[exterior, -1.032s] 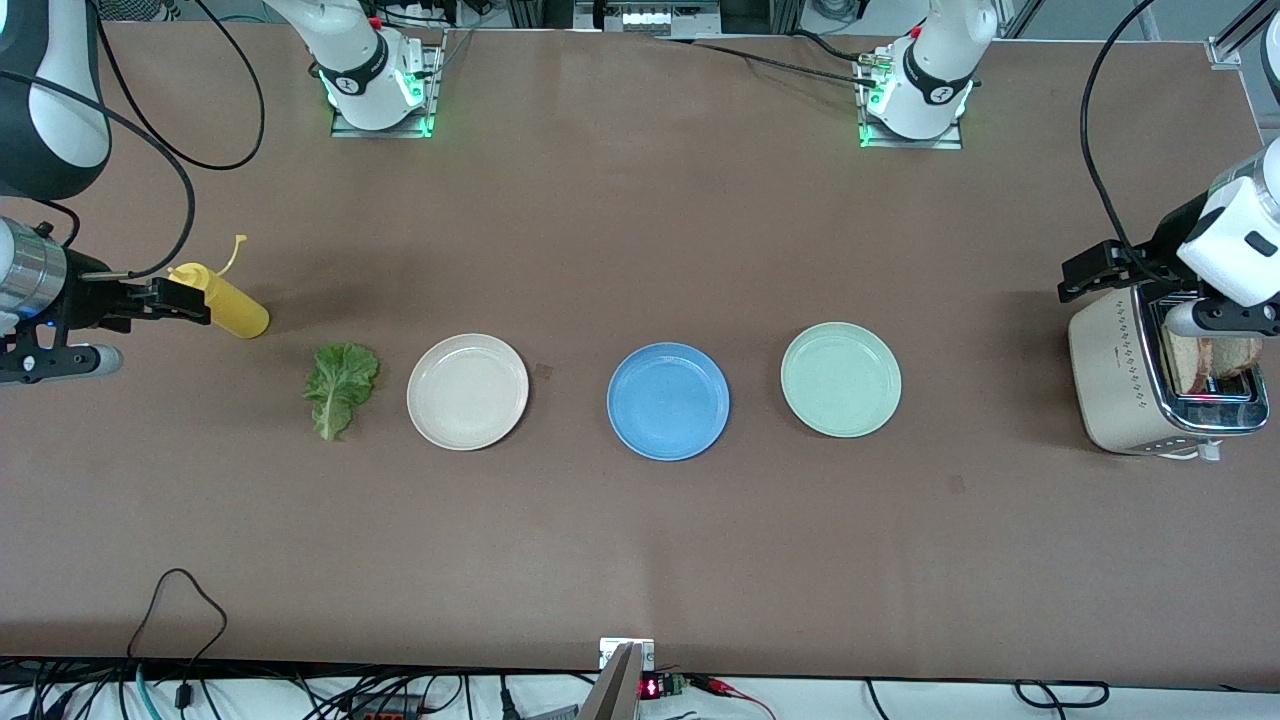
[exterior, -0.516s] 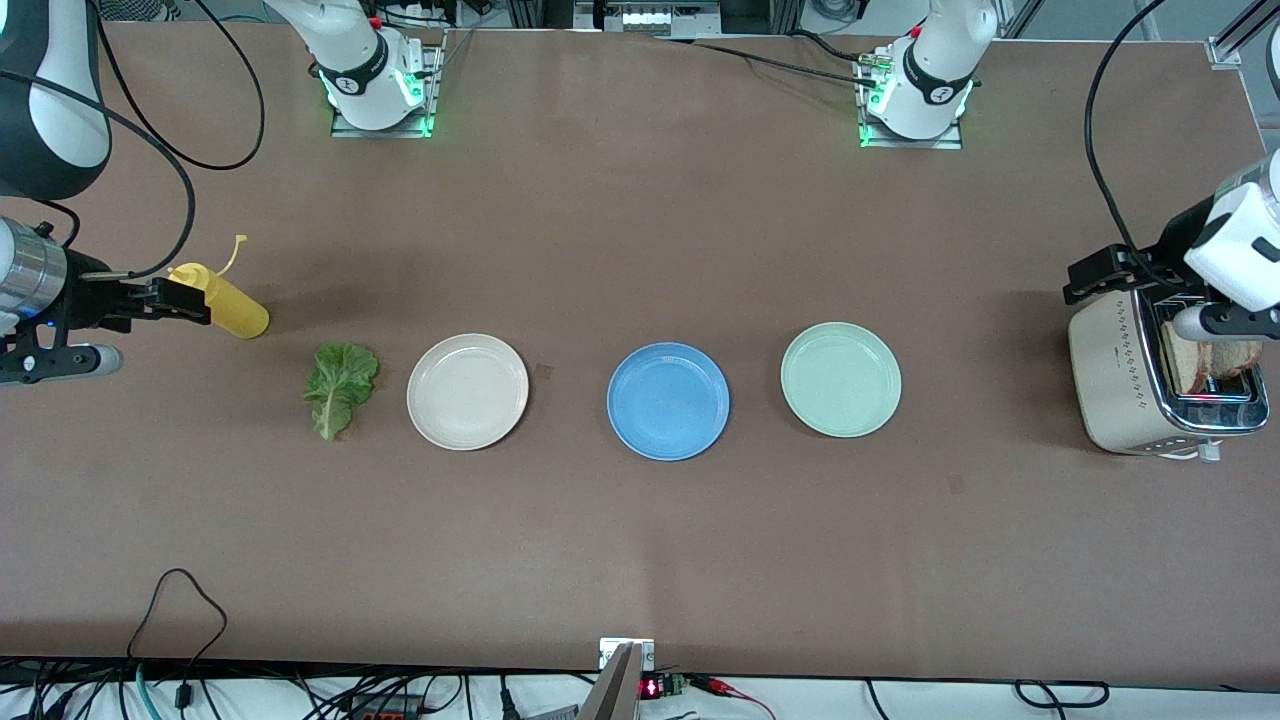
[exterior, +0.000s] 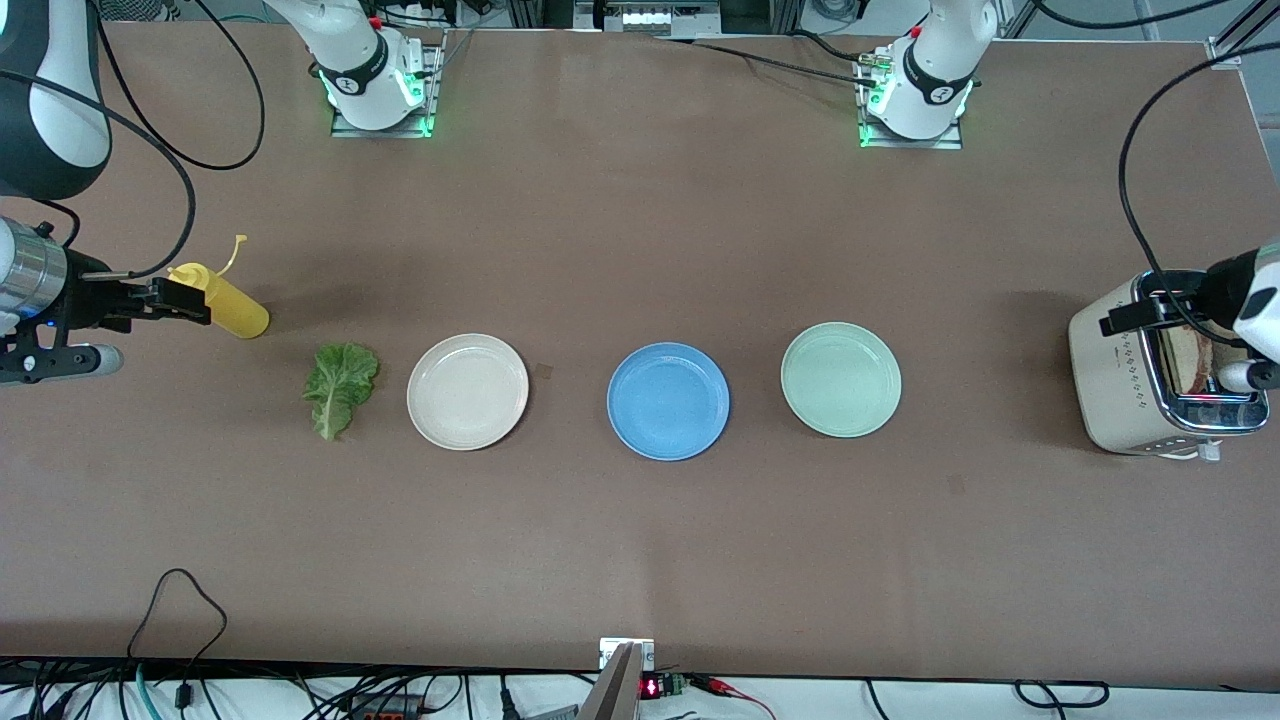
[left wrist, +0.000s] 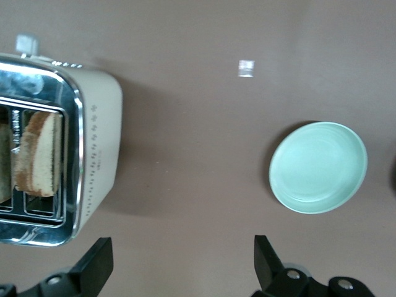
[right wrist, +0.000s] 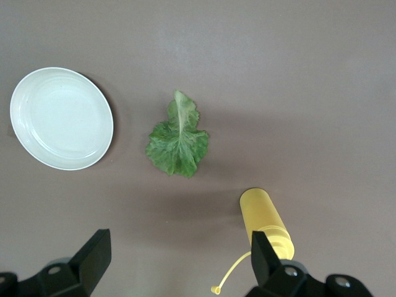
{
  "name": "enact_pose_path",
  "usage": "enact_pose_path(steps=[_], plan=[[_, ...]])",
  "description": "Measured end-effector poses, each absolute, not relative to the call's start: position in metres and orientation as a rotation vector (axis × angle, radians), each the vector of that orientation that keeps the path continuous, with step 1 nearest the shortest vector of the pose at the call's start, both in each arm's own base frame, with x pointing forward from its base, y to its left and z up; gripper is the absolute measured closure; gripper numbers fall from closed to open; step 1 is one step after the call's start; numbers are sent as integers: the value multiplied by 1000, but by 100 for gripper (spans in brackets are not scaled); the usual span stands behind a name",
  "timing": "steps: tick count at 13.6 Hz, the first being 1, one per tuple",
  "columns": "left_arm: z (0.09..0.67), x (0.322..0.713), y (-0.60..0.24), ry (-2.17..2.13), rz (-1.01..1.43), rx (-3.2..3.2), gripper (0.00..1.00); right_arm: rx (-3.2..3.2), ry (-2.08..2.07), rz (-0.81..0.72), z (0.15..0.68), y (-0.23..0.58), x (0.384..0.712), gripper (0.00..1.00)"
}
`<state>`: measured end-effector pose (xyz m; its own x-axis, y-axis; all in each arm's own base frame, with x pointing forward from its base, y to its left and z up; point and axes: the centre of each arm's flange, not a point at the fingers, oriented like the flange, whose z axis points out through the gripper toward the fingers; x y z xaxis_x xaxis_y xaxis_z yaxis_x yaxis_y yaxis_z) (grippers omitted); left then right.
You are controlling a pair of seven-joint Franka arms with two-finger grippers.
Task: Make sandwich in blue plate with both arms
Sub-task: 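Move the left gripper toward the bread slot of the cream toaster, then grasp the bread slice in the toaster with the left gripper and lift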
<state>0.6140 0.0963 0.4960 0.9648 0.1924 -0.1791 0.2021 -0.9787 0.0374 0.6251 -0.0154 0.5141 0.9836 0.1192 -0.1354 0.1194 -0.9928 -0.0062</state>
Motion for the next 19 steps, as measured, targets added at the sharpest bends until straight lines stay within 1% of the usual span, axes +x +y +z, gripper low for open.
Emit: enact_pose_path(steps=[2, 6, 10, 14, 15, 16, 18, 19], plan=[[480, 617, 111, 325, -307, 3085, 0, 3127, 188, -213, 514, -15, 625, 0], [466, 620, 126, 177, -363, 3192, 0, 3127, 188, -213, 514, -15, 625, 0], [437, 611, 185, 110, -436, 3155, 0, 3118, 189, -214, 514, -16, 625, 0], [411, 614, 222, 121, -465, 3125, 1, 3115, 190, -214, 514, -17, 625, 0], [405, 613, 230, 134, -475, 3118, 4, 3115, 190, -214, 514, -17, 625, 0], [400, 611, 237, 141, -486, 3111, 5, 3115, 190, -214, 514, -17, 625, 0], [390, 610, 242, 147, -505, 3100, 16, 3115, 190, -214, 514, -17, 625, 0], [385, 610, 243, 147, -516, 3095, 17, 3115, 190, -214, 514, -16, 625, 0]])
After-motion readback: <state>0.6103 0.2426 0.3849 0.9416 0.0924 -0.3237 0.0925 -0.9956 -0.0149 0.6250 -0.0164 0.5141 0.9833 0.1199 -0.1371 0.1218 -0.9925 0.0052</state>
